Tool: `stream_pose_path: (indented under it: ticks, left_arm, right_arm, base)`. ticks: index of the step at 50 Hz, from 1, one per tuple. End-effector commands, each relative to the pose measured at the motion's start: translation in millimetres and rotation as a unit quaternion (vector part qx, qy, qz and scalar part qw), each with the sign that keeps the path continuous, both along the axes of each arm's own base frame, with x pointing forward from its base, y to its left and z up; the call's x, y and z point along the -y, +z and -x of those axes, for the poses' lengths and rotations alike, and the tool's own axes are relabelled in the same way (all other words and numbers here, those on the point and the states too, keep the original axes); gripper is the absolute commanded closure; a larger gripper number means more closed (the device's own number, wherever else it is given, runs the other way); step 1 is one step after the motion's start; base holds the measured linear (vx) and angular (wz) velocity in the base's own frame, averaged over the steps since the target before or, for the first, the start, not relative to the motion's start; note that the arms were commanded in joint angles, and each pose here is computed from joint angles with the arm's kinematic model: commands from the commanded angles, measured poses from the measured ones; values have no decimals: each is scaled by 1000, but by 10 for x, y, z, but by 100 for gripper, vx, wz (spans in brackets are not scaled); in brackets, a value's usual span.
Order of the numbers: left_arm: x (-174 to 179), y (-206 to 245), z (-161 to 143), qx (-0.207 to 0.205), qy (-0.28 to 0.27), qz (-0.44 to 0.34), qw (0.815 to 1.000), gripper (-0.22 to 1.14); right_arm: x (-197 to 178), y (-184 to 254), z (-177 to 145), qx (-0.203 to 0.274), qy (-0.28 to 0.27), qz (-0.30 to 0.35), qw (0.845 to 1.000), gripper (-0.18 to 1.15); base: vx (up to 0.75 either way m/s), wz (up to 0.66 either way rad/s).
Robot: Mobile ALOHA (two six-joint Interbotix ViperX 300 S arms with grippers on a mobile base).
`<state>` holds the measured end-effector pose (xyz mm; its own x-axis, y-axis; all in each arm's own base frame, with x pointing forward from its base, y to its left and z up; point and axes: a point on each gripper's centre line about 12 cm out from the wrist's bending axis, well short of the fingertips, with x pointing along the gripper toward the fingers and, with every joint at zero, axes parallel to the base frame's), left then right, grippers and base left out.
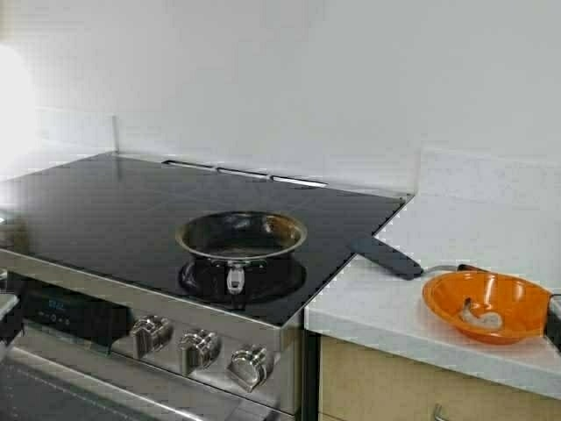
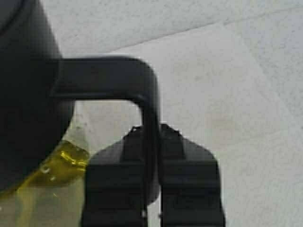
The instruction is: Add oil to the pan and cook the shrimp and serve it
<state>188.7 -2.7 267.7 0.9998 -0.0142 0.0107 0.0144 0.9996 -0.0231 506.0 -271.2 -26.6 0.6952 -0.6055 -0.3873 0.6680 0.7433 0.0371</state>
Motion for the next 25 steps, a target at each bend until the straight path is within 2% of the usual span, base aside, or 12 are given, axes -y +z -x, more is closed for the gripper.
stream_pose_path:
  ticks: [1, 8, 13, 16, 25]
  left_arm:
    - [0, 17, -17, 2, 0, -1, 1000, 89]
    - [1, 17, -17, 2, 0, -1, 1000, 89]
    - [0, 17, -17, 2, 0, -1, 1000, 89]
    - [0, 17, -17, 2, 0, 0, 1000, 89]
    - [0, 17, -17, 2, 0, 0, 1000, 89]
  right_arm:
    - [87, 283, -94, 42, -10, 24, 999, 90]
    - [80, 209, -72, 36, -10, 24, 999, 88]
    - [82, 157, -57, 37, -13, 28, 999, 81]
    - [80, 139, -37, 37, -15, 31, 999, 72]
    - [72, 130, -15, 35, -16, 31, 999, 31]
  base:
    - [0, 0]
    - [0, 0]
    - [0, 0]
    - [0, 0]
    - [0, 0]
